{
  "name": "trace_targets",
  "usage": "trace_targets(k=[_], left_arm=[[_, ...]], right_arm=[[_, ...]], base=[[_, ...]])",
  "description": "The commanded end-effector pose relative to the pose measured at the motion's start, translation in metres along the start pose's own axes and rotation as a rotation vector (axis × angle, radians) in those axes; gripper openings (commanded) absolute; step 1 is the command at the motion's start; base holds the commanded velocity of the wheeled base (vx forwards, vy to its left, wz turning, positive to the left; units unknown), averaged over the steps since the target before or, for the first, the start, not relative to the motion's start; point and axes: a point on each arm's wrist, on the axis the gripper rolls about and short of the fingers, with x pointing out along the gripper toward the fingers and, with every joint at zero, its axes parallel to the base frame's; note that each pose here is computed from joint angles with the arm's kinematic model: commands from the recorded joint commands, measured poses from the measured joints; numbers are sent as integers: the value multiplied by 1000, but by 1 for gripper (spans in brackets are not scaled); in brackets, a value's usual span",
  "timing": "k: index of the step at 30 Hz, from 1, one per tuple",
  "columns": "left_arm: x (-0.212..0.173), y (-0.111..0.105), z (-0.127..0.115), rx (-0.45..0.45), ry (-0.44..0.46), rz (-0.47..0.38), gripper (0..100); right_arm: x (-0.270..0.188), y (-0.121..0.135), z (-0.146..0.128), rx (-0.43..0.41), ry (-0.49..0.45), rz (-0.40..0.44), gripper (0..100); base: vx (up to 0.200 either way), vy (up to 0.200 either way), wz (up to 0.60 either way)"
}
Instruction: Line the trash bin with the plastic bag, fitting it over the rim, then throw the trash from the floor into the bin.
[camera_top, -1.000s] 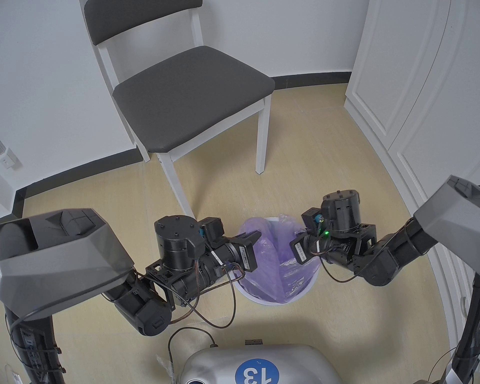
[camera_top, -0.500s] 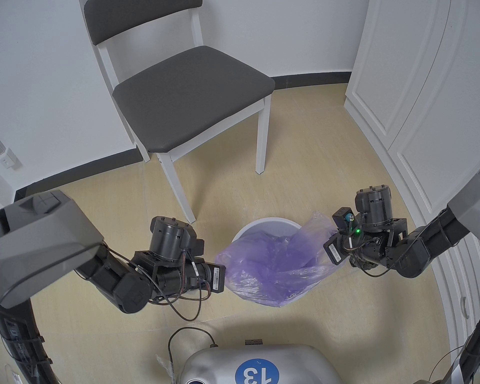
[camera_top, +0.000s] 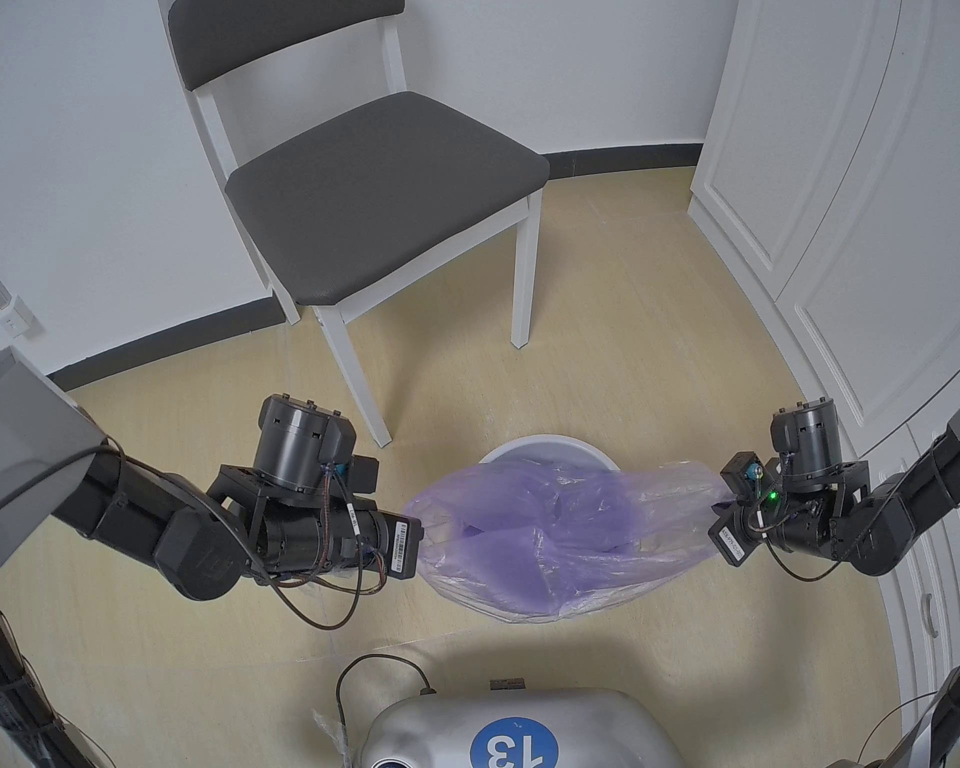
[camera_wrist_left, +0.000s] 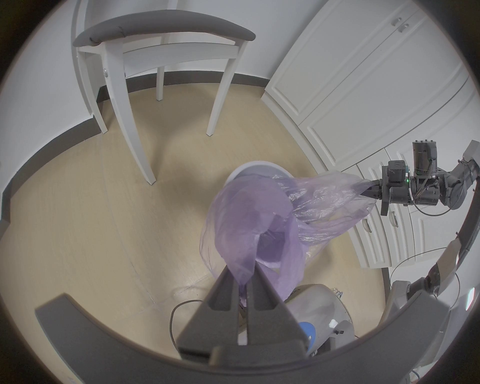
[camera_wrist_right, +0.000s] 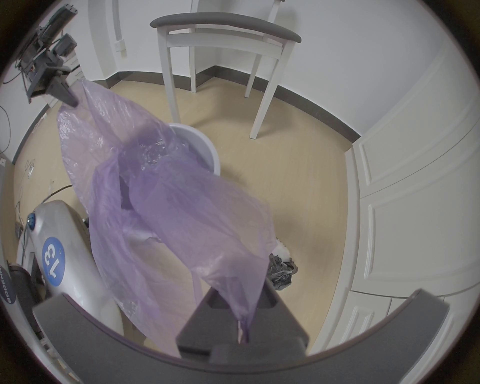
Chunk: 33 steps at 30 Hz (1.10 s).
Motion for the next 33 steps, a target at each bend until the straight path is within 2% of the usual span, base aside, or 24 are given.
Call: trace_targets(k=[1,15,25,33], left_arm=[[-5,-2,-6,2,12,-5,0],[-5,2,-30,-7,77,-2,0],[22,9,-31,-7,39,-3,0],[60,22,-36,-9,-47,-19,0]], right_arm=[[-8,1,-6,-3,9,3,0],[-3,13,-22,-13,55,4,0],[28,25,-34,-4,19,-17,0],[54,31,-41,2,40,-13,0]], base=[[0,0,0],[0,0,0],[0,0,0],[0,0,0]])
